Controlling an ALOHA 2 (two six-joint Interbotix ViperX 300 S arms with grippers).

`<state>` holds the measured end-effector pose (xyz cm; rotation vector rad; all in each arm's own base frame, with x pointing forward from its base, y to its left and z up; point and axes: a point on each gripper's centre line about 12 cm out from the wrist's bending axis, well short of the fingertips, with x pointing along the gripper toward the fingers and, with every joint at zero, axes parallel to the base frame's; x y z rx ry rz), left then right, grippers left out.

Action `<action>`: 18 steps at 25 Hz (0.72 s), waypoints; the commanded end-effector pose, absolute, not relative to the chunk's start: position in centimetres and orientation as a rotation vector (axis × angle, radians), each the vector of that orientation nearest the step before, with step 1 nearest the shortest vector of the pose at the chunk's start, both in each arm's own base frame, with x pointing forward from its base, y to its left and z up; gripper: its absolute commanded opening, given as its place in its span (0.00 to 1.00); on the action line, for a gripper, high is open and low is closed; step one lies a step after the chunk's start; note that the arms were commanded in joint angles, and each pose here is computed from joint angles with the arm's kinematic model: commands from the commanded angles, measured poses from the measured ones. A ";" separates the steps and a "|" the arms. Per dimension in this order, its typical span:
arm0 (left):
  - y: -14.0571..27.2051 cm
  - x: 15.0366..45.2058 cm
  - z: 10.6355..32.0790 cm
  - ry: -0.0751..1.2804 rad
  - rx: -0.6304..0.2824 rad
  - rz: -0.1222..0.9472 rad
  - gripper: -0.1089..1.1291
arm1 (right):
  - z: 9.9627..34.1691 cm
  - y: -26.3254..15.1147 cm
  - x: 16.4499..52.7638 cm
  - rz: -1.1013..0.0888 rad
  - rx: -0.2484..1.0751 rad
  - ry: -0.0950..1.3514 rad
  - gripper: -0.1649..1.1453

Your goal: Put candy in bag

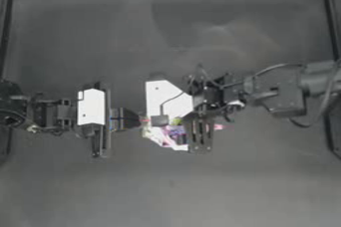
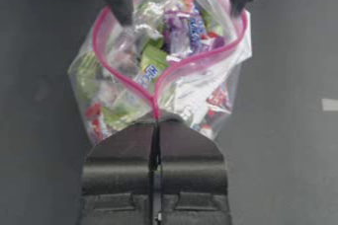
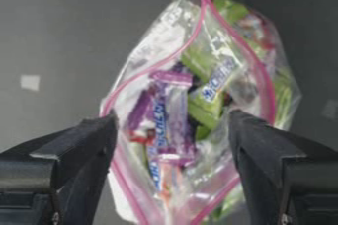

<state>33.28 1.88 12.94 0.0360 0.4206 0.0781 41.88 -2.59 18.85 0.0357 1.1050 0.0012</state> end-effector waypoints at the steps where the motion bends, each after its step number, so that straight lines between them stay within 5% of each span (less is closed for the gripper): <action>1: 1.8 33.8 15.4 0.339 0.040 0.077 0.12 | 23.0 -2.3 41.5 0.004 0.025 1.004 0.85; 18: 1.7 33.1 18.8 0.244 0.056 0.071 0.12 | 26.6 -2.2 35.9 -0.045 0.064 0.821 0.85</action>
